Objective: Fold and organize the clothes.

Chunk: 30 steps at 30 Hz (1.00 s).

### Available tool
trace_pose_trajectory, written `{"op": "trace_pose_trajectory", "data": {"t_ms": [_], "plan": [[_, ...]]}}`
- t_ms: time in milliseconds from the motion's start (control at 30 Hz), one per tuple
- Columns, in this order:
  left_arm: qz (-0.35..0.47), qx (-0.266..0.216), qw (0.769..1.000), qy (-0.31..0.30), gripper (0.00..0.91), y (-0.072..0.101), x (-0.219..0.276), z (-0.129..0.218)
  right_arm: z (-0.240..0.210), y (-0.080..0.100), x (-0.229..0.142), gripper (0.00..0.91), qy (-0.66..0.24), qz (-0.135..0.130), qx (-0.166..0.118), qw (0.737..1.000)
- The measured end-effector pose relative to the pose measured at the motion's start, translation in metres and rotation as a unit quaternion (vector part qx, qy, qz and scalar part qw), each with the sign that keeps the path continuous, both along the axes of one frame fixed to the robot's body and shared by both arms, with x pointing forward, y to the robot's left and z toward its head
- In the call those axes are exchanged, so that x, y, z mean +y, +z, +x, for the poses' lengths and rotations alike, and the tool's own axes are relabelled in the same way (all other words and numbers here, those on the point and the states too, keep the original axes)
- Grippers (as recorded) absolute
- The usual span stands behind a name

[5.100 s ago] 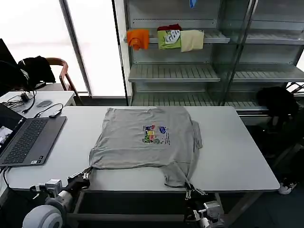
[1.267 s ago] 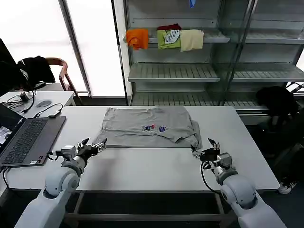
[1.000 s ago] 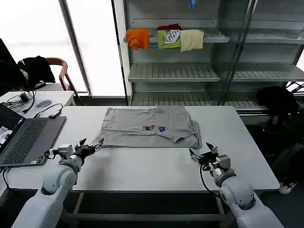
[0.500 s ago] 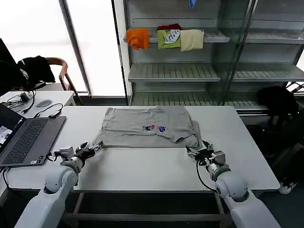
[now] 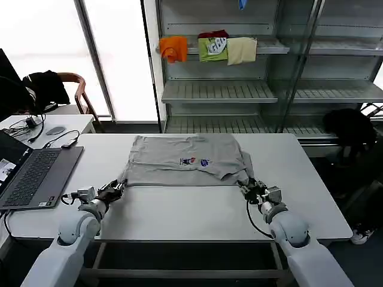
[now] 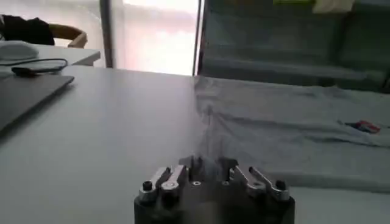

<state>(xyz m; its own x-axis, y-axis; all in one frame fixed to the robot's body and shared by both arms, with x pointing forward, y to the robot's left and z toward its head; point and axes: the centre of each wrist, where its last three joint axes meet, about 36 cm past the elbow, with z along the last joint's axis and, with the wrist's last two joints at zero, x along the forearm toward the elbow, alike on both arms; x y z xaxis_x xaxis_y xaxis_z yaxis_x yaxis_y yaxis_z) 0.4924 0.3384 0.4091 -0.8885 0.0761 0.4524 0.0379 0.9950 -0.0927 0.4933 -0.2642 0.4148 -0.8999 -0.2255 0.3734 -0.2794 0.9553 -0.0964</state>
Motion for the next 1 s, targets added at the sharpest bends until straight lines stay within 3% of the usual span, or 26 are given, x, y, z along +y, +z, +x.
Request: {"op": "trace_pose_trajectory", "data": {"t_ms": [33,67,433,733,1000], "plan": [[0.000,0.000,1.000,0.000,0.020,0.000,0.000,0.000,0.000,0.000,0.000,0.020,0.000,0.001,0.000,1.000],[0.000,0.001,1.000,-0.002,0.020,0.000,-0.001,0.000,0.001,0.000,0.000,0.000,0.000,0.001,0.000,1.000],[0.009,0.001,1.000,-0.007,0.000,0.007,-0.002,-0.002,-0.003,0.007,-0.002,0.000,0.002,0.002,-0.002,1.000],[0.021,-0.003,1.000,0.001,0.000,0.027,0.002,-0.015,-0.024,0.031,-0.008,0.000,0.009,-0.014,-0.001,1.000],[0.038,-0.007,0.999,0.014,0.000,0.043,-0.001,-0.049,-0.062,0.047,-0.013,0.000,0.019,-0.025,0.005,0.999]]}}
